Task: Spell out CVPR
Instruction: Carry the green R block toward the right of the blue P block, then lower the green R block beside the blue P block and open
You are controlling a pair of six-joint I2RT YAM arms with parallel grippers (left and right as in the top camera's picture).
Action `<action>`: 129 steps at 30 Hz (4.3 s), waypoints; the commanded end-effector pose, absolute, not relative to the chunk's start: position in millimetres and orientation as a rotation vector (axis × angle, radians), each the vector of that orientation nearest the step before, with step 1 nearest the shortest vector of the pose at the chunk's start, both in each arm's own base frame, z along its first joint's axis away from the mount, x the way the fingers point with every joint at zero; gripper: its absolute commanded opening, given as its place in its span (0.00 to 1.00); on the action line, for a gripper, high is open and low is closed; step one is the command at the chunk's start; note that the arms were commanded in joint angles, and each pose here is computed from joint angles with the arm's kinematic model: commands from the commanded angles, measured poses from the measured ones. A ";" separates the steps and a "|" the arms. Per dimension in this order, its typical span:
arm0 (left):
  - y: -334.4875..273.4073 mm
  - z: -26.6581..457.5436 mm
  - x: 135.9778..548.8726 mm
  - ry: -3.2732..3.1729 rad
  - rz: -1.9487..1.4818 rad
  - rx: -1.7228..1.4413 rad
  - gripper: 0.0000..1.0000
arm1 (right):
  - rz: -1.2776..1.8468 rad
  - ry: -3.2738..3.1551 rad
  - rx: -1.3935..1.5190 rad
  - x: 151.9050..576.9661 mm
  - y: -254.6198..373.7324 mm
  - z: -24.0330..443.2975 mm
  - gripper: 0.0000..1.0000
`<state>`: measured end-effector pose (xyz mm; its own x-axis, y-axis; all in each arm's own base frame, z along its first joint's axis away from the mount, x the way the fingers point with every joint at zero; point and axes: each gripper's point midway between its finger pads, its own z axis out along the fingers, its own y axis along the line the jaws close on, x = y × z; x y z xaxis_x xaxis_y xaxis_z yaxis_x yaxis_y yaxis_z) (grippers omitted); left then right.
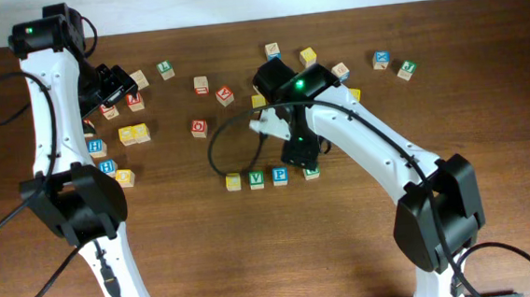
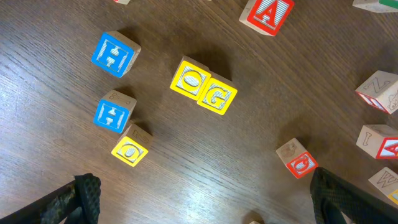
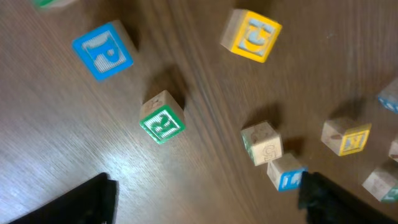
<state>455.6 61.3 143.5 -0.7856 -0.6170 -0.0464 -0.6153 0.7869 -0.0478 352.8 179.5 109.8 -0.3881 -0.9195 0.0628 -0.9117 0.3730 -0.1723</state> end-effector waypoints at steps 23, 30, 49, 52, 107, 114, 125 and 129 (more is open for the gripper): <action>70.2 147.8 455.9 2.883 -0.034 -1.040 0.99 | 0.099 2.278 -2.093 331.8 164.1 11.6 0.58; 70.2 147.8 455.9 2.883 -0.034 -1.040 0.99 | 0.166 2.288 -2.039 331.3 172.7 12.6 0.53; 70.2 147.8 455.9 2.883 -0.034 -1.040 0.99 | 0.246 2.940 -0.893 338.8 181.5 13.8 0.19; 70.2 147.8 455.9 2.883 -0.034 -1.040 0.99 | 0.277 2.966 -0.830 336.6 184.1 14.3 0.33; 70.2 147.8 455.9 2.883 -0.034 -1.040 0.99 | 0.232 2.756 -0.379 392.7 188.4 80.8 0.92; 70.2 147.8 455.9 2.883 -0.034 -1.040 0.99 | 0.302 2.827 -0.662 368.4 196.5 52.7 0.63; 70.2 147.8 455.9 2.883 -0.034 -1.040 0.99 | 0.041 2.969 -0.212 368.4 160.4 27.9 0.06; 70.2 147.8 455.9 2.883 -0.034 -1.040 0.99 | 0.152 3.033 -0.228 353.2 171.2 26.4 0.06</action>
